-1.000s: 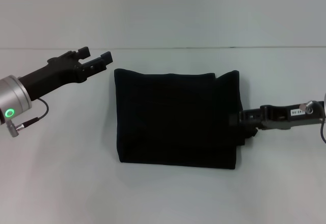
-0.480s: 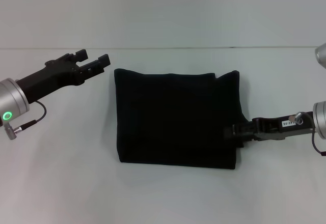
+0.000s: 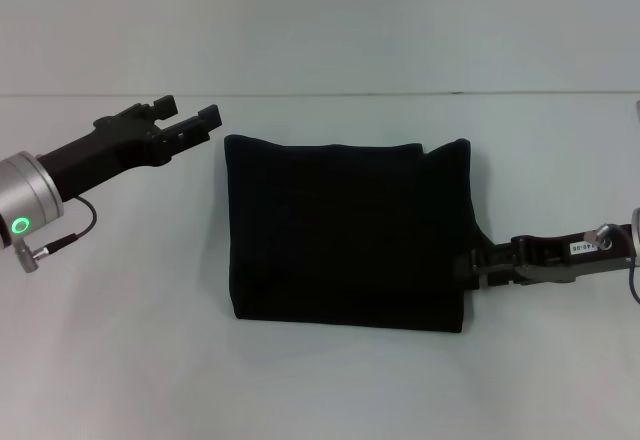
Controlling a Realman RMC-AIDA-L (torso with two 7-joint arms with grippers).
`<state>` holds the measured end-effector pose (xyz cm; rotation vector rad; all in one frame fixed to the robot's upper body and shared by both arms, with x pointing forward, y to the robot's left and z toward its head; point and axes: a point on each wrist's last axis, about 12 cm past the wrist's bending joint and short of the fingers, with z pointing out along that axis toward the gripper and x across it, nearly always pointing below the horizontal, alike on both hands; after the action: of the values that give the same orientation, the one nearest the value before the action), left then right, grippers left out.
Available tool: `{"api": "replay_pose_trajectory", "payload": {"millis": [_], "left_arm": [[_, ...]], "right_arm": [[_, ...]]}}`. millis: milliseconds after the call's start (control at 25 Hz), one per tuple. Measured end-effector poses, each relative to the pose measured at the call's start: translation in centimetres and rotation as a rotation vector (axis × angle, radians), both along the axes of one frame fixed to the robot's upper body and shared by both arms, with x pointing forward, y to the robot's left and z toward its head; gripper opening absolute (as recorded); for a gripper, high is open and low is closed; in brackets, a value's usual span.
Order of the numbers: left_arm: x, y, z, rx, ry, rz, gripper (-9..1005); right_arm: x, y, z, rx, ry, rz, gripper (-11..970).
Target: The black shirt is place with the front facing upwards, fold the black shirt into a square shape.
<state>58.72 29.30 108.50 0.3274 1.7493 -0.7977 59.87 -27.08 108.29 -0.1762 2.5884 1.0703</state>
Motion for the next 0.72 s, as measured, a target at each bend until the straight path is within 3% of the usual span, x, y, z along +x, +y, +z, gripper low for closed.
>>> {"api": "replay_pose_trajectory", "payload": {"millis": [320,560,720], "left_arm": [[0.0,-0.1,0.0,-0.001,-0.001,-0.001,842],[0.1,0.0,0.1,0.0,-0.002,0.0,842],[0.1,0.0,0.1,-0.001,-0.003,-0.001,842]], "right_arm": [[-0.2,1.7,-0.9,-0.025,0.009,0.025,727],[-0.3,2.3,-1.0,-0.033,0.012,0.04,523],[-0.3,2.0,-1.0,-0.03,0.009,0.036,327]]}}
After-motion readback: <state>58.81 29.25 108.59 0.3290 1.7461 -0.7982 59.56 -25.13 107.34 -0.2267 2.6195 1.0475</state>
